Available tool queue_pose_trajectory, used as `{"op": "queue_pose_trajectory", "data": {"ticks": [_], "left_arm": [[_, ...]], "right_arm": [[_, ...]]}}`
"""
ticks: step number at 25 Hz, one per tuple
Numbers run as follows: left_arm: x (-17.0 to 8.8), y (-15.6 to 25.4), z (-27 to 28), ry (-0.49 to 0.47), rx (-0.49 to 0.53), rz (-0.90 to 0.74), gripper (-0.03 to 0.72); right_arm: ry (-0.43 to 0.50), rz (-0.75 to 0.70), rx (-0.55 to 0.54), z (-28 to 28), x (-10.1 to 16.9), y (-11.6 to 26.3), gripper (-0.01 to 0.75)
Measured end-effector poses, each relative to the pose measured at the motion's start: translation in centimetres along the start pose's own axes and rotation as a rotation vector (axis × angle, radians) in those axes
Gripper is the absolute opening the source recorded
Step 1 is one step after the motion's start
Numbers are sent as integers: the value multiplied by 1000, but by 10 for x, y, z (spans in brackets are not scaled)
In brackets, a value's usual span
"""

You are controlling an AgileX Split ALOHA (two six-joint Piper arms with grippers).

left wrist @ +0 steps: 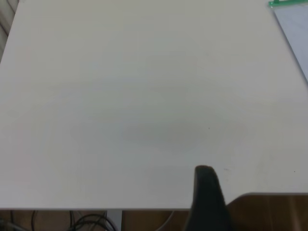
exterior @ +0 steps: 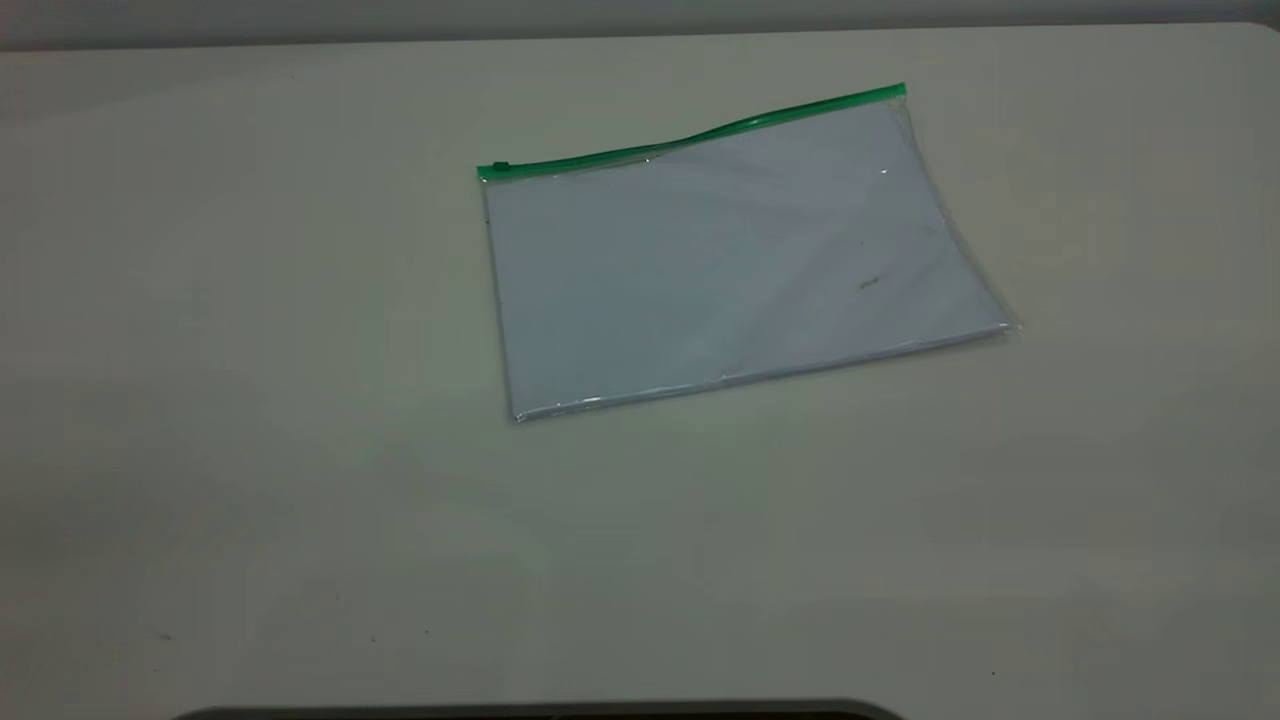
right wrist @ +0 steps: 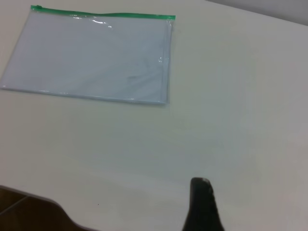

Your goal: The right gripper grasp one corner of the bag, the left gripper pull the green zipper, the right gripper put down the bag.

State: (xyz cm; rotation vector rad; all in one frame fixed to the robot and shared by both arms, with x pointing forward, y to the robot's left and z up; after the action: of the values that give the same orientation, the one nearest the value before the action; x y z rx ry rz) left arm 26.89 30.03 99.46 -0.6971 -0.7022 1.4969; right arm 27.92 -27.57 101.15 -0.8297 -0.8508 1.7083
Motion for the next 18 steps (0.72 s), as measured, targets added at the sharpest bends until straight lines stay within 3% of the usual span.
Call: {"op": "queue_pose_trajectory", "data": {"ticks": [12,18], "left_arm": [[0,0,0,0,0,0,586],[0,0,0,0,0,0,586]], "right_arm": [[7,-17,2,0,-1,0,578],[111,-139,21,1,-16,4,578]]}}
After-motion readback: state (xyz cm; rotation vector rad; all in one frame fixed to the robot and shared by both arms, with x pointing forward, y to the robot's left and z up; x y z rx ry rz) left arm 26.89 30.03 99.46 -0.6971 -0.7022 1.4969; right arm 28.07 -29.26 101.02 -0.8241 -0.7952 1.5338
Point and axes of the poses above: a point on each arm's last joint axis where the gripper is mounted, z pointing back along that axis away from the gripper, x along the wrist's bending axis when the last joint is at zero, y = z × x, the point moved 6 cm from there along -z, pointing out along that axis toward the gripper, and after that the axes turned 2 degrees about z, right-handed, at the moved point
